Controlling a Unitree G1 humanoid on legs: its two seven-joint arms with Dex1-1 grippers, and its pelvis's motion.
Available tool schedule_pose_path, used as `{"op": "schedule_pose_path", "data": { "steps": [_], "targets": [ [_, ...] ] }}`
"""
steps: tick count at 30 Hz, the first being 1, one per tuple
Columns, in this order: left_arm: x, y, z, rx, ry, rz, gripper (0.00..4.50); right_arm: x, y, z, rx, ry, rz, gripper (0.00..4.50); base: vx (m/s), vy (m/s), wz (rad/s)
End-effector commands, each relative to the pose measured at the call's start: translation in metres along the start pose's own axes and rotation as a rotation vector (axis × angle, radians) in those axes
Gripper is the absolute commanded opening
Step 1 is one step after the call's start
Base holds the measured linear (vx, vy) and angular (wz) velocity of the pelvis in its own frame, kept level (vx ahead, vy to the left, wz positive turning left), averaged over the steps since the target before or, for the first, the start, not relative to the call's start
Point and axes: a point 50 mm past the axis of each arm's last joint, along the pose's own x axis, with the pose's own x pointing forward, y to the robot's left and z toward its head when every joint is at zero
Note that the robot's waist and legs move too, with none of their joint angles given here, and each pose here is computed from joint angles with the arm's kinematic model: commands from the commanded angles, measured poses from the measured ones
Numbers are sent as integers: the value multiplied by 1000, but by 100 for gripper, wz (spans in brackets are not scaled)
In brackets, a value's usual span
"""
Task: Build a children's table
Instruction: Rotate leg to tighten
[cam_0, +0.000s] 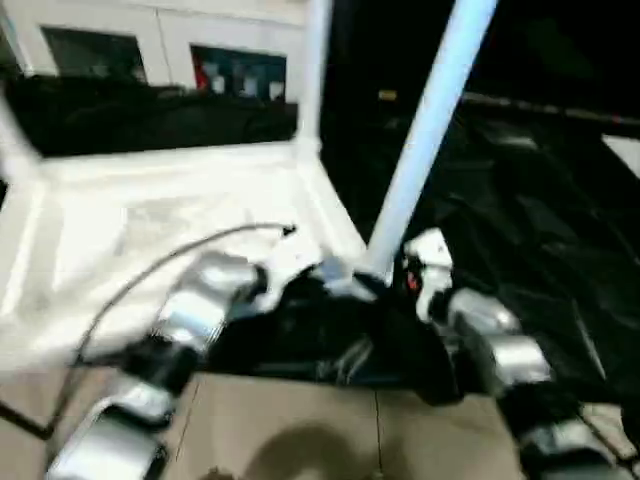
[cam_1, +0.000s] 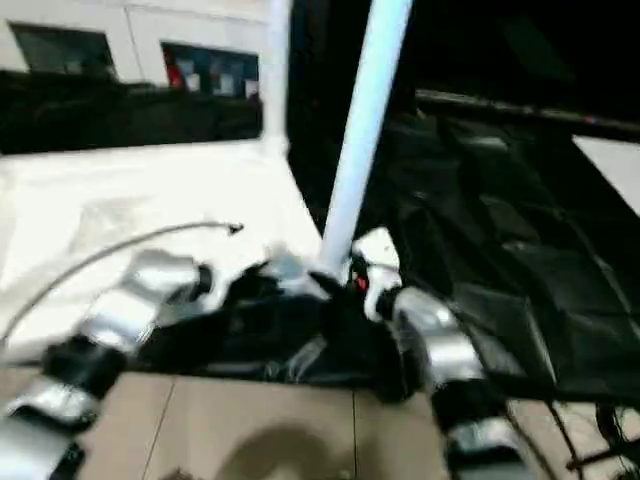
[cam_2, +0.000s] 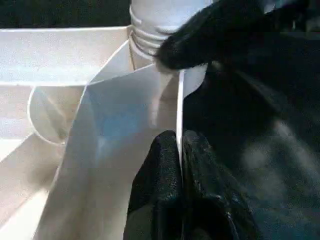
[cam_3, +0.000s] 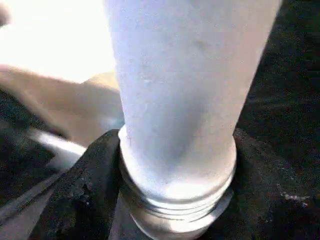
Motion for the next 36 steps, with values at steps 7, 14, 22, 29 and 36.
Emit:
{"op": "schedule_pose_path", "data": {
  "steps": [7, 14, 22, 29, 36],
  "targets": [
    [27, 0, 9, -78, -66, 139, 0, 32, 38, -2, -12, 6, -20, 276, 0, 0, 0],
    [20, -1, 3, -21, -63, 53, 0, 23, 31, 7, -19, -48, 91, 345, 0, 0, 0],
    [-6, -1, -12, 37, -78, -146, 0, -6, 5, 4, -166, 22, 259, 412, 0, 0, 0],
    [-28, -1, -19, 32, -81, -309, 0, -25, -8, 13, -186, 33, 378, 412, 0, 0, 0],
    [-34, 0, -20, 34, -82, -348, 0, -30, -7, 11, -206, 70, 467, 378, 0, 0, 0]
  ]
}}
